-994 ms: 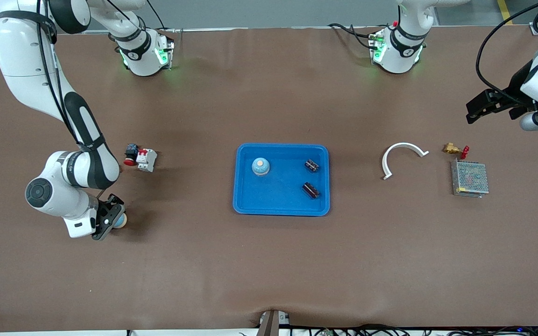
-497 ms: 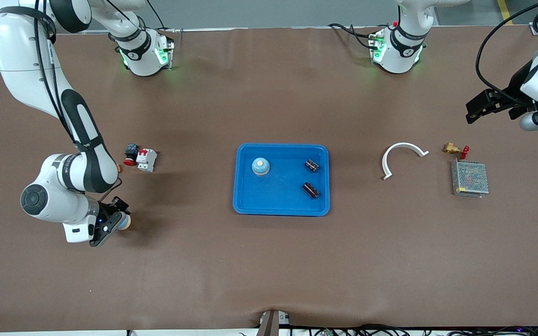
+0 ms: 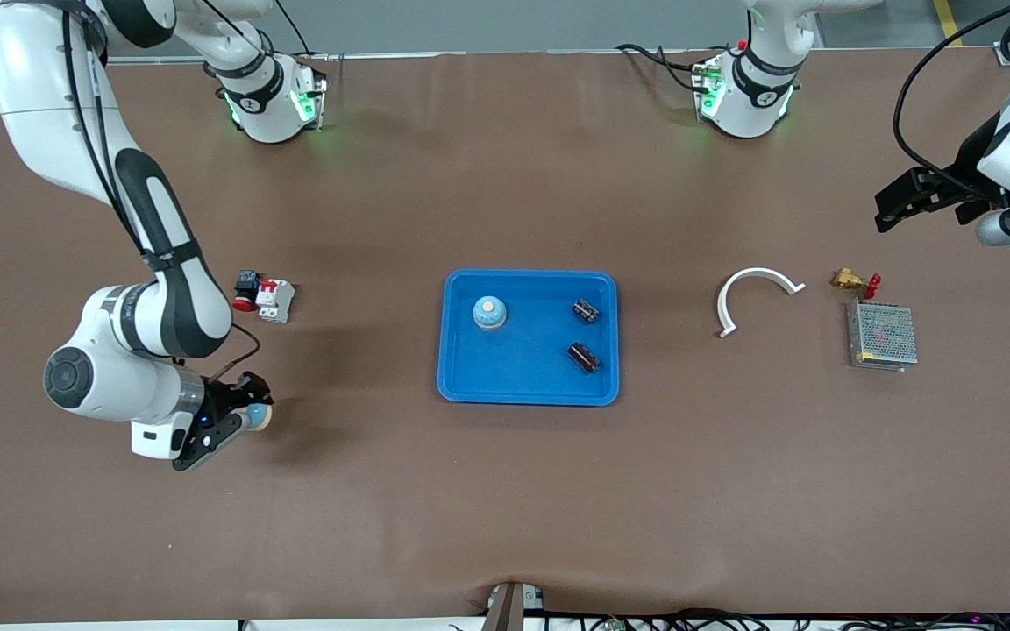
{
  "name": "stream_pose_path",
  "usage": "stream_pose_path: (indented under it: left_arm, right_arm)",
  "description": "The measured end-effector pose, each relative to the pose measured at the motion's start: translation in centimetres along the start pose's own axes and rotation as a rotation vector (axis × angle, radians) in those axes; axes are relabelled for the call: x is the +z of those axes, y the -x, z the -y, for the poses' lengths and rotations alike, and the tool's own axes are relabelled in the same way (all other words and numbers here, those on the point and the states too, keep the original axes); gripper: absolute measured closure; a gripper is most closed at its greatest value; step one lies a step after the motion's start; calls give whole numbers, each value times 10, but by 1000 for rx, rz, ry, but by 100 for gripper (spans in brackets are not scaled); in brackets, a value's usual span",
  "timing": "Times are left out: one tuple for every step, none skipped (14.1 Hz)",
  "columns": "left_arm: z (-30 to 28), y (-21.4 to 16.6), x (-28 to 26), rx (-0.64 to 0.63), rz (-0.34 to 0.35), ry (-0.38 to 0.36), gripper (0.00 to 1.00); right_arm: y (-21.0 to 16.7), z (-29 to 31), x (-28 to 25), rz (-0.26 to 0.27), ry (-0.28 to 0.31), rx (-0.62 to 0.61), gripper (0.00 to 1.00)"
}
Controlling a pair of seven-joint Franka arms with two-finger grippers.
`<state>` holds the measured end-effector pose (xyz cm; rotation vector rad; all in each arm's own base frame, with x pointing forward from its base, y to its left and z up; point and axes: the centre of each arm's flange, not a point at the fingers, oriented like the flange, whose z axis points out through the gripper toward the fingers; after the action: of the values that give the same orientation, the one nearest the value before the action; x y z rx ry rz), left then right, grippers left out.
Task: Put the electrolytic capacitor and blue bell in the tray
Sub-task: 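Carry the blue bell with the right gripper over the tray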
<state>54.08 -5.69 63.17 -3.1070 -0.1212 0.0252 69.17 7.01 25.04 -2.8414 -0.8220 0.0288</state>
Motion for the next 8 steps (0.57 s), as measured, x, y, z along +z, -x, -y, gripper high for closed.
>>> stream_pose_path:
  left_arm:
    - [0, 0, 0, 0, 0, 1, 0]
    - [0, 0, 0, 0, 0, 4, 0]
    - [-1, 0, 0, 0, 1, 9, 0]
    - [-1, 0, 0, 1, 1, 12, 0]
    - [-2, 0, 0, 1, 1, 13, 0]
    - [-1, 0, 0, 0, 1, 13, 0]
    - [-1, 0, 0, 0, 1, 13, 0]
    - [-1, 0, 0, 0, 1, 13, 0]
  right_arm:
    - [-8, 19, -5, 10, -6, 44, 33]
    - [-16, 42, -12, 16, -8, 87, 33]
    - [-25, 66, -18, 19, -7, 125, 33]
    - [-34, 92, -24, 21, -6, 164, 33]
    - [-43, 120, -30, 18, -3, 202, 33]
    - [-51, 149, -34, 14, 0, 238, 33]
    - [-57, 176, -36, 12, 2, 270, 33]
    - [-62, 201, -35, 13, 4, 301, 33]
